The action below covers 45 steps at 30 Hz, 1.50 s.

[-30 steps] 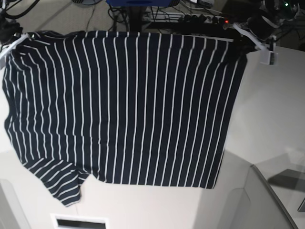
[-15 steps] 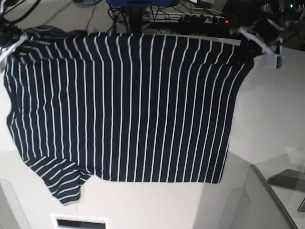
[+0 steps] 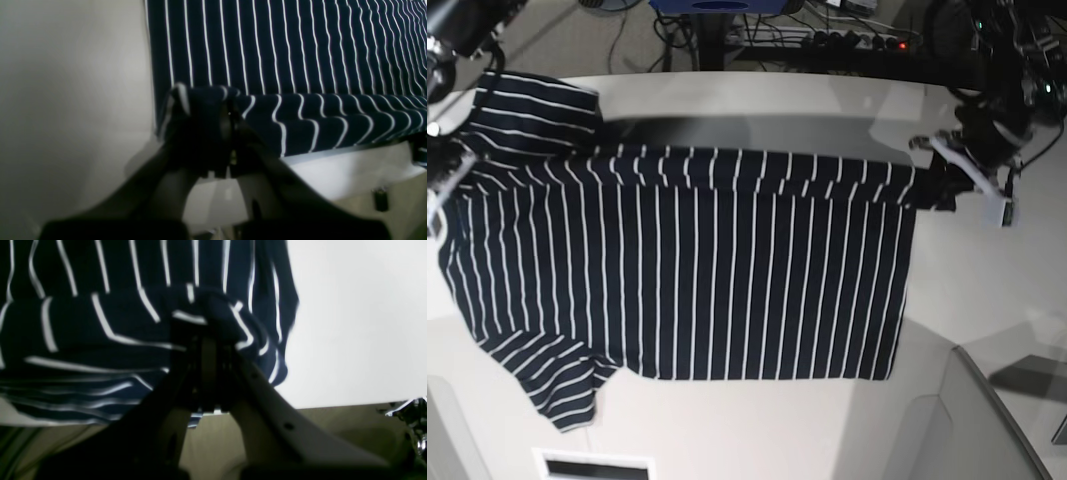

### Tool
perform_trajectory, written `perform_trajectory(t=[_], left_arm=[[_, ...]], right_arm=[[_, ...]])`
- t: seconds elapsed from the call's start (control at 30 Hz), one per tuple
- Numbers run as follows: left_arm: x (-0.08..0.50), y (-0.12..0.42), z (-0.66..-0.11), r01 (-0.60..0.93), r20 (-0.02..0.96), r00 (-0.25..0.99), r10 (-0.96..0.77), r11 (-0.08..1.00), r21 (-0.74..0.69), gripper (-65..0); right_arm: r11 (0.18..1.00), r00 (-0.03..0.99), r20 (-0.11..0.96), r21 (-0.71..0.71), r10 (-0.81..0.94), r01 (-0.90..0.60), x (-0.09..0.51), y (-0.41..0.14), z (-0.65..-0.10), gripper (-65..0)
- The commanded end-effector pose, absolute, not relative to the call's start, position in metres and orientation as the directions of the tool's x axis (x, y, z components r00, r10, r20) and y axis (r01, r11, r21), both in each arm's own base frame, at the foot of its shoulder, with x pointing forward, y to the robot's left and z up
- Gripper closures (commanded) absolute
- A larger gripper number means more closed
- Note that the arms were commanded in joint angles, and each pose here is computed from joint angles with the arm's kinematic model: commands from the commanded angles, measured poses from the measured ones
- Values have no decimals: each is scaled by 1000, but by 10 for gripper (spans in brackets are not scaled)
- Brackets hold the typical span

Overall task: Layout the t-shirt on the table in an organized manner, then fold the t-shirt properly
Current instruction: 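Fold the collar edge over toward the hem with both grippers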

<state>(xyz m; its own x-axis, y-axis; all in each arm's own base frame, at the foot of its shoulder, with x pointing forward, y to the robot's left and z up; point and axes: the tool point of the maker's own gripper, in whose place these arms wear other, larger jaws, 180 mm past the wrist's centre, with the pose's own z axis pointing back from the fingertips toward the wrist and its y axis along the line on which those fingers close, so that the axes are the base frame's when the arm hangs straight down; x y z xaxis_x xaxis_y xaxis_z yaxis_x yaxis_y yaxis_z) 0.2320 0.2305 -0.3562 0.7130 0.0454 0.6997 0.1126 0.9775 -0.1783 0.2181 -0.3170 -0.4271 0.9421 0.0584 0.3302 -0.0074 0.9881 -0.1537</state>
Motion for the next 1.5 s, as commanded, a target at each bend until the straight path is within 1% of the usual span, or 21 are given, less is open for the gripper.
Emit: perform_trajectory(t=[0.0, 0.1, 0.2, 0.47, 0.6, 0.7, 0.87, 0.9, 0.93, 1.0, 1.1, 1.13, 1.17, 1.23, 1.3, 1.37, 1.47], left_arm=[[240, 237, -351, 105, 716, 697, 31, 984, -145, 0], [248, 233, -363, 129, 695, 719, -18, 986, -108, 0], [254, 227, -377, 144, 667, 744, -38, 984, -104, 0], [267, 232, -403, 101, 624, 781, 19, 983, -156, 0], [275, 230, -409, 97, 653, 756, 45, 979, -180, 0], [275, 224, -419, 103, 647, 761, 54, 974, -202, 0], [277, 212, -426, 125, 657, 752, 51, 968, -218, 0], [277, 213, -427, 129, 657, 752, 40, 970, -206, 0], [277, 214, -429, 132, 657, 753, 24, 973, -188, 0], [282, 216, -428, 146, 657, 753, -16, 979, -143, 0], [287, 225, -426, 139, 660, 750, -37, 985, -103, 0], [289, 225, -424, 140, 665, 746, -36, 985, -104, 0], [294, 225, -419, 141, 676, 736, -37, 985, -101, -7], [297, 237, -412, 109, 691, 722, -15, 990, -92, -188], [298, 249, -407, 80, 703, 711, 3, 993, -85, -337], [298, 259, -400, 57, 717, 697, 15, 996, -75, -462], [298, 271, -393, 23, 730, 683, 32, 998, -65, -571]], right_arm=[[982, 938, 343, -190, 60, 7, 227, -330, -418, -6], [987, 929, 365, -161, 60, -1, 246, -326, -423, -6], [988, 929, 360, -151, 84, -31, 261, -324, -429, -6], [990, 920, 379, -130, 95, -49, 293, -319, -440, -6], [993, 918, 385, -102, 91, -55, 305, -313, -449, -6], [997, 910, 408, -60, 76, -57, 315, -305, -456, -6], [997, 901, 428, -53, 73, -55, 318, -306, -457, -9], [997, 901, 429, -54, 73, -55, 318, -306, -456, -18], [997, 900, 429, -55, 73, -55, 318, -306, -455, -51], [997, 897, 435, -60, 75, -54, 319, -307, -454, -171], [994, 880, 468, -99, 81, -39, 316, -316, -441, -428], [994, 866, 497, -108, 63, -11, 314, -324, -432, -479], [994, 846, 532, -105, 36, 23, 311, -329, -424, -510], [990, 814, 580, -121, 17, 66, 303, -337, -407, -515], [982, 830, 558, -165, 17, 91, 279, -344, -404, -515], [975, 853, 522, -190, 3, 113, 251, -348, -407, -515], [973, 869, 492, -177, -45, 150, 216, -344, -423, -515]])
